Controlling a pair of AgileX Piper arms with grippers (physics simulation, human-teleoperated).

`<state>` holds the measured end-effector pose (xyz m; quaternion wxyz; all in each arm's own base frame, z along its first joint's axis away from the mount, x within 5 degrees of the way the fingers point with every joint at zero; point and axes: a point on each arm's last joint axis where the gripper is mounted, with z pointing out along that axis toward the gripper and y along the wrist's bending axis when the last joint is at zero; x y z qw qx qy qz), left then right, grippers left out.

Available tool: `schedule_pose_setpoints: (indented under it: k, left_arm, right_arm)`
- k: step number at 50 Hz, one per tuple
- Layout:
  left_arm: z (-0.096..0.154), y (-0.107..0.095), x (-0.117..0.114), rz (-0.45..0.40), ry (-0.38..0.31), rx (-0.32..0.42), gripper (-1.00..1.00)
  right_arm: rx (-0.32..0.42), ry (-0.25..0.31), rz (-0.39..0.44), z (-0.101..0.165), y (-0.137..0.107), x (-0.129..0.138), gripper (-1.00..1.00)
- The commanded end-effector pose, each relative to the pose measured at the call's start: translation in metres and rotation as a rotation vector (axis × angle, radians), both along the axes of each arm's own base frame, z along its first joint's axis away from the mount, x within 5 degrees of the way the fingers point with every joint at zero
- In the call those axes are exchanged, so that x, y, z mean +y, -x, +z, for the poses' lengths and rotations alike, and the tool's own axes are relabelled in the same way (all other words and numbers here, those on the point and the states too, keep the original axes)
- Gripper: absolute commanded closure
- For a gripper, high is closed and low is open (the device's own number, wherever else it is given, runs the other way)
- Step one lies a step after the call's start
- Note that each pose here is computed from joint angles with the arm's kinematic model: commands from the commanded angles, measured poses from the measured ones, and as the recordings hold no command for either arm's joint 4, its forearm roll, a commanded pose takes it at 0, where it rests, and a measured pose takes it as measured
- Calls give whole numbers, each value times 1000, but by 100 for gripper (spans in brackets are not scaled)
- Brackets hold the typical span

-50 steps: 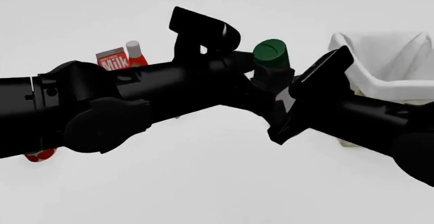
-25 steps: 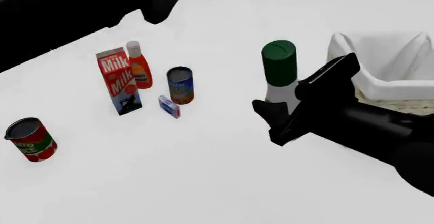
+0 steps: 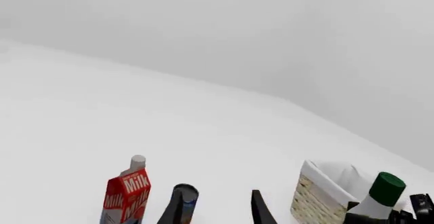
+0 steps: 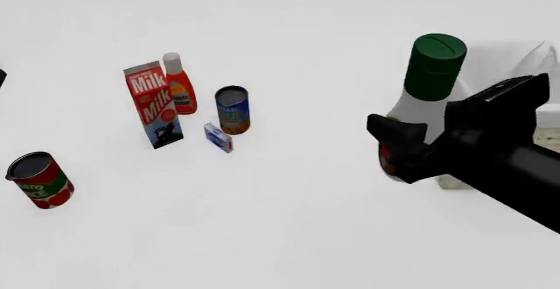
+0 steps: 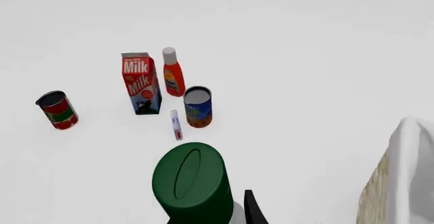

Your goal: Pick the salad dressing and place it in the basket.

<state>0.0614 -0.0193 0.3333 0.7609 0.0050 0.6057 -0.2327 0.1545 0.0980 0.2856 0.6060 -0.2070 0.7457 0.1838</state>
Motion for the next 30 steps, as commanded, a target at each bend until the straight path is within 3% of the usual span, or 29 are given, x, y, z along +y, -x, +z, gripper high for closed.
schedule_pose_setpoints:
  k: [1,2,7,9,10,18,30]
  left_arm:
    - [-62,20,13,192,-98,-31,-100]
    - [-67,18,14,205,-77,-36,-100]
    - [-87,12,13,215,-111,-22,-100]
    - [-97,10,14,220,-52,-22,-100]
    - [-103,9,14,240,-106,-23,-100]
    - [-105,8,15,252,-104,0,-100]
    - [-106,8,15,260,-123,4,-100]
  right_arm:
    - [-49,-99,-71,15,19,-23,100]
    - [-62,-104,-80,18,22,-27,100]
    - [-83,-145,-96,23,31,-34,100]
    - [-88,-161,-101,23,34,-36,100]
    - [-98,-172,-101,24,36,-37,100]
    - [-147,-198,-122,40,39,-42,100]
    - [-267,-179,-265,90,18,-56,100]
